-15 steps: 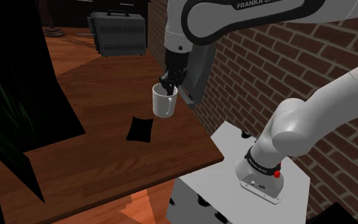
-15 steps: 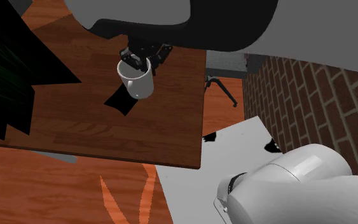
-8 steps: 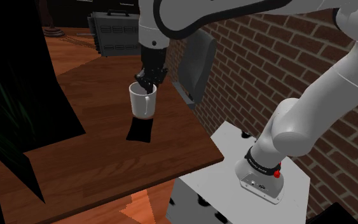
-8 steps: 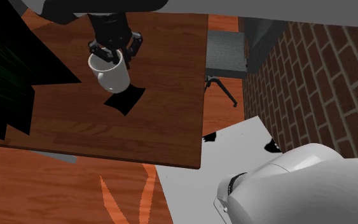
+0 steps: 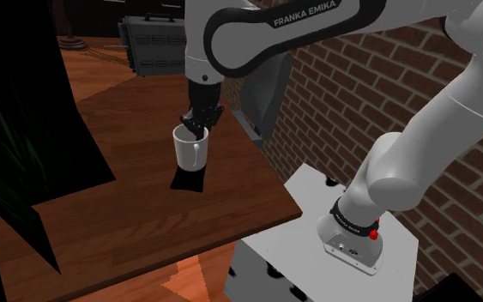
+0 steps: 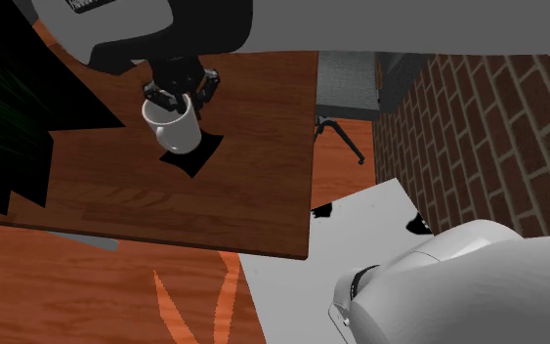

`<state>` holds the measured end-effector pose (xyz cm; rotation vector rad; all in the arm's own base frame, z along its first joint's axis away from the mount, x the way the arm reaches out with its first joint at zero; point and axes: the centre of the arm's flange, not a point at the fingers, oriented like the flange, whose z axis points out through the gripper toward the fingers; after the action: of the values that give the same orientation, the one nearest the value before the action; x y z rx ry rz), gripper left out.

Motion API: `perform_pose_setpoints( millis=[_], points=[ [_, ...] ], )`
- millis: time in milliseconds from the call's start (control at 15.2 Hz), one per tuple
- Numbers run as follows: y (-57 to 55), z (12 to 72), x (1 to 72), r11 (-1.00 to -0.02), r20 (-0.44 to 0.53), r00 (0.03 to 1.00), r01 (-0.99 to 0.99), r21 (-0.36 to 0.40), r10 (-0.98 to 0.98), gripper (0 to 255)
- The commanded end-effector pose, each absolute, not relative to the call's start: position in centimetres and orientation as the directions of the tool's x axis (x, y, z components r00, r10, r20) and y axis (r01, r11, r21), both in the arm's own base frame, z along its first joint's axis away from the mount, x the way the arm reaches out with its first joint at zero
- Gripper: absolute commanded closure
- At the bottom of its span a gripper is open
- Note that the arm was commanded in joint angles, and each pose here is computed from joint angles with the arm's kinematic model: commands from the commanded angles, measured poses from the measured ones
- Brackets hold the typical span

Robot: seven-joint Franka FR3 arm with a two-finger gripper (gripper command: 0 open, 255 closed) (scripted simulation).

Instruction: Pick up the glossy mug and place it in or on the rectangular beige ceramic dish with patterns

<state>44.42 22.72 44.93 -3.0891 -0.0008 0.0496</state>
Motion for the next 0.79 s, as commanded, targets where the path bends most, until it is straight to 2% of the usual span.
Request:
perform_pose_setpoints(
  millis=[0,462,726],
  points=[
    [22.6,43.8,44.5,-0.999,-0.031,1.0,0.0,-0.052,0.001,255],
    [22.6,39.9,44.5,-0.999,-0.031,1.0,0.0,-0.052,0.001,255],
    [22.6,39.9,44.5,-0.999,-0.031,1.0,0.0,-0.052,0.001,255]
  ],
)
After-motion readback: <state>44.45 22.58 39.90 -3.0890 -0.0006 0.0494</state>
